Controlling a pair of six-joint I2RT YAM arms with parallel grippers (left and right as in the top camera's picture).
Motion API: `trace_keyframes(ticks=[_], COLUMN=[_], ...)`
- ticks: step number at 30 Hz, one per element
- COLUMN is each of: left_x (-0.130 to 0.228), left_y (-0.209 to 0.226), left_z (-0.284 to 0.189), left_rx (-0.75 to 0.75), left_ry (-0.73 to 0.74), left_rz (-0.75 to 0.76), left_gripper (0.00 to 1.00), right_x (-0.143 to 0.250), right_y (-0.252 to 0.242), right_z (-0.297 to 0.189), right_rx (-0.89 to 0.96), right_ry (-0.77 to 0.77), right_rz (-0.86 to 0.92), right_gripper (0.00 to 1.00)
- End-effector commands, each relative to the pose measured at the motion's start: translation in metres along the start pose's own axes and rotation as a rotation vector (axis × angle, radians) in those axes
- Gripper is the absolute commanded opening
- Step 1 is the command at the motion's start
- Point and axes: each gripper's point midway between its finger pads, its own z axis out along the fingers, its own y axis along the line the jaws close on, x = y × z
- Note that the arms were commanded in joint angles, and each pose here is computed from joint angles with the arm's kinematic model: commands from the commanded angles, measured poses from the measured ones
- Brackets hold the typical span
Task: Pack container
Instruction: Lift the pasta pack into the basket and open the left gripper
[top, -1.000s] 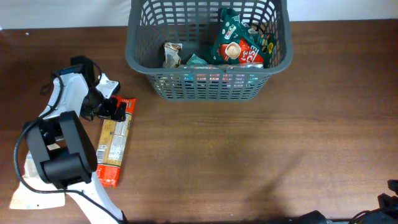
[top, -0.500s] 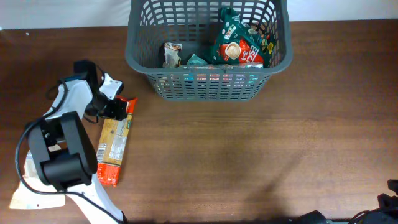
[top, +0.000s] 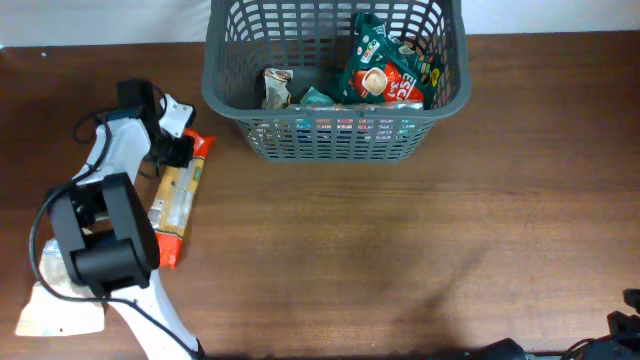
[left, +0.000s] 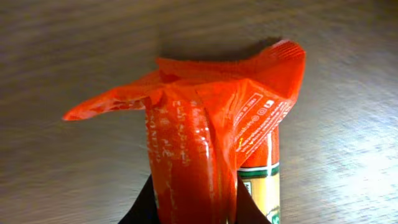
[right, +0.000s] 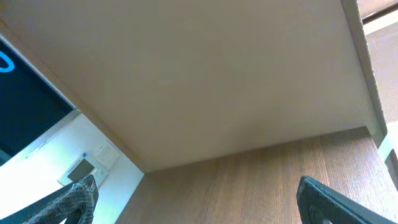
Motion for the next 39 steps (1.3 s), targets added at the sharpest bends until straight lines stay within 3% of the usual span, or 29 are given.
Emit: trace_keyframes(ticks=[1, 4, 8, 15, 19, 23, 26, 29, 33, 39], left_x=[-0.024, -0.088, -0.147, -0.195, -0.224, -0.240, -0.238, -0.232, -0.225, -0.217], left_y=[0.040, 0.063, 0.068, 0.015, -0.064, -0.184, -0.229, -0.275, -0.320, -0.334], left_z=[-0.017, -0.100, -0.213, -0.359, -0.448, -0.501, -0.502, -0.473, -0.374, -0.242], left_rx=[-0.158, -0.260, -0.328, -0.331, -0.251, 0.008, 0.095, 0.247, 0.448, 0.584], left_ry=[0.008, -0.197, -0.468, -0.825, -1.120, -1.401, -1.449, -1.406, -1.148, -0.826], left_rz=[0.035, 0.043, 0.066, 0.184, 0.353, 0.646, 0.782, 0.912, 0.959, 0.894], left_gripper=[0.01, 0.01, 0.01, 0.01, 0.01, 0.02, 0.01, 0.01, 0.01, 0.01], right_x=[-0.004, -0.004, -0.004, -0.004, -0.004, -0.004, -0.004, -0.004, -0.004, -0.004], right_y=[-0.002, -0.002, -0.002, -0.002, -0.002, -0.002, -0.002, -0.002, -0.002, -0.002], right_z=[0.000, 0.000, 0.000, 0.000, 0.000, 0.000, 0.000, 0.000, 0.000, 0.000], right_rx=[0.001, 0.001, 0.001, 0.001, 0.001, 0.001, 0.001, 0.001, 0.001, 0.001], right_ry=[-0.006, -0.006, -0.006, -0.006, -0.006, -0.006, -0.006, -0.006, -0.006, -0.006], right_rz=[0.017, 0.017, 0.017, 0.017, 0.017, 0.017, 0.017, 0.017, 0.017, 0.017], right_gripper=[0.99, 0.99, 0.99, 0.99, 0.99, 0.99, 0.99, 0.99, 0.99, 0.99])
